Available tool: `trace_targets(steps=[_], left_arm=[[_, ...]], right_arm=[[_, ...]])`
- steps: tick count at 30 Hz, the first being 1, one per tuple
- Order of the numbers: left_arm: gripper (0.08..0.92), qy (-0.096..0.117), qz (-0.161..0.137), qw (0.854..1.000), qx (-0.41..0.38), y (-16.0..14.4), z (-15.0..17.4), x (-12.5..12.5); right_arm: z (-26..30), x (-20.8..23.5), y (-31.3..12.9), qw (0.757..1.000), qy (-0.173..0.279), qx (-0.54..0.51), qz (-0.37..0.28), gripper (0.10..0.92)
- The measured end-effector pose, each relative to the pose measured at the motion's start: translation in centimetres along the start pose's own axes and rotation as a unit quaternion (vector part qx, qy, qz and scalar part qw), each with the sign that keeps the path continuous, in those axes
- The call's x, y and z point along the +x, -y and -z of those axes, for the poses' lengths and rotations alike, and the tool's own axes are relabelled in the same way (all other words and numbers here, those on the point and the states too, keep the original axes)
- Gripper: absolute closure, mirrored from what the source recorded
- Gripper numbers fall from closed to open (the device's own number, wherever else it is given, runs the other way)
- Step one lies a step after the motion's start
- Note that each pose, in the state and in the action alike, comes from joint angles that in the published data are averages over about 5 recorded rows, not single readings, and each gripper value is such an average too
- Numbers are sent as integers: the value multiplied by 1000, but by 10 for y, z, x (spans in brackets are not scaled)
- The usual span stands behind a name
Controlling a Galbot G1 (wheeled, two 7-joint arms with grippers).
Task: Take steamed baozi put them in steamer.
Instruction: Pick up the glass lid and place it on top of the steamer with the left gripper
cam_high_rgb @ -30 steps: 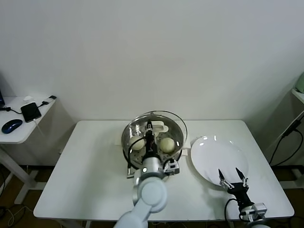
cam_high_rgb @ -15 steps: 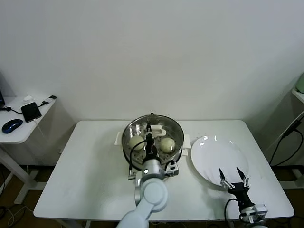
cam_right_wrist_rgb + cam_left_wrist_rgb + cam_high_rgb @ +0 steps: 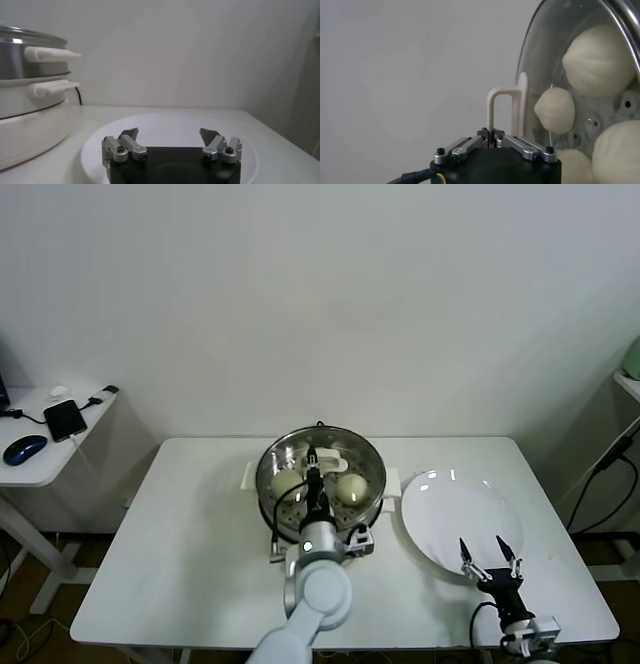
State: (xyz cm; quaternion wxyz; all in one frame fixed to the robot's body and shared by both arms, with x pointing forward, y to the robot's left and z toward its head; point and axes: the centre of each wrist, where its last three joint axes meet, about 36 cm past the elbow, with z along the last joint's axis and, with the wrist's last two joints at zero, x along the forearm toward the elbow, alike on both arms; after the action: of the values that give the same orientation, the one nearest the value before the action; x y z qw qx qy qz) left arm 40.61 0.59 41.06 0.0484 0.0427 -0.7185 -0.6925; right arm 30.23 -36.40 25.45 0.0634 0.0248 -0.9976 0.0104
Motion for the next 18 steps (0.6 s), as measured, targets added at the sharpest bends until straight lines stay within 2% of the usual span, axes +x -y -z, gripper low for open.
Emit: trace_targets(steps=[7,18], left_arm=[[651,2,2,1000,-2,2,0,5],[330,19,0,999,38,-17,-12,20]], right_arm=[[-1,1,-2,1000,3,4,6,200],[2,2,-1,1000,0,10,15,200]])
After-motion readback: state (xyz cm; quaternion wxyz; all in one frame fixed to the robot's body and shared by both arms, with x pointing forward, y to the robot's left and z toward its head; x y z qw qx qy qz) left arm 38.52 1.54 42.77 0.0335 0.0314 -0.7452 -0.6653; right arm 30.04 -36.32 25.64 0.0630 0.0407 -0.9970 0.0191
